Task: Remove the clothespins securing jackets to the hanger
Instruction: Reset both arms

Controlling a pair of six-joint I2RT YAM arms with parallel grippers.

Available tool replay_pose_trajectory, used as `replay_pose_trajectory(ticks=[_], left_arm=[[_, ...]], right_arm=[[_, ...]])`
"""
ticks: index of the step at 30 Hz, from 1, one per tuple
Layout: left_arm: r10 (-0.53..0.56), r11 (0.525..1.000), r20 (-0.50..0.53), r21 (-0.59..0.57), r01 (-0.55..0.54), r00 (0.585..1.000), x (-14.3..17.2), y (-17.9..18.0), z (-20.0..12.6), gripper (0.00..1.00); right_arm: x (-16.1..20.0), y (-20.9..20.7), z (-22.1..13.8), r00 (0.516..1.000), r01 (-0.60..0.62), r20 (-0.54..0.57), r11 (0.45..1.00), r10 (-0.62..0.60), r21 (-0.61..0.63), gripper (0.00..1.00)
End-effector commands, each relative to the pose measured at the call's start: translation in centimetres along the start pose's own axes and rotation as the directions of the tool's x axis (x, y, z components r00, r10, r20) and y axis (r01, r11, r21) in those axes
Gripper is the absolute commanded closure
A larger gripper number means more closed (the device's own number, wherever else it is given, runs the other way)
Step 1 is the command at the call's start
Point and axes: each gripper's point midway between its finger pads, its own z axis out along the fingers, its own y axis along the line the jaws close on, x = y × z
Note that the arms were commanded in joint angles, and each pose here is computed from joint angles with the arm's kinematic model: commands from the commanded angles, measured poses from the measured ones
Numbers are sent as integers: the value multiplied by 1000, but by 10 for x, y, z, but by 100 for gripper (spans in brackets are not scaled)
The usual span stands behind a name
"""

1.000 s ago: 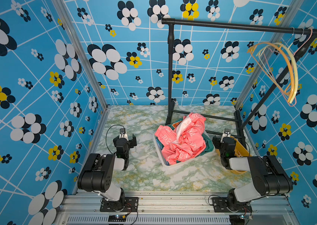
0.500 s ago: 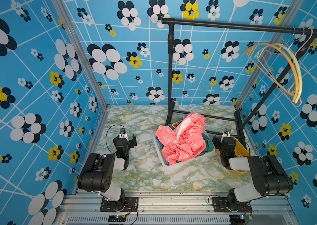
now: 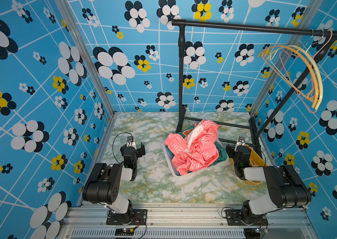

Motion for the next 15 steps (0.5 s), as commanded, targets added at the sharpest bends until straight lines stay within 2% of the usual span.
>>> replay_pose_trajectory(ticks=[1,15], left_arm=[[-22,1000,14,5,22,1000,-6,2,0,1],[-22,1000,14,4,22,1000,-6,2,0,0]], right_arm=[[-14,-4,0,999,-32,38,999,31,17,1],[-14,-3,2,999,-37,29,999,37,4,1]])
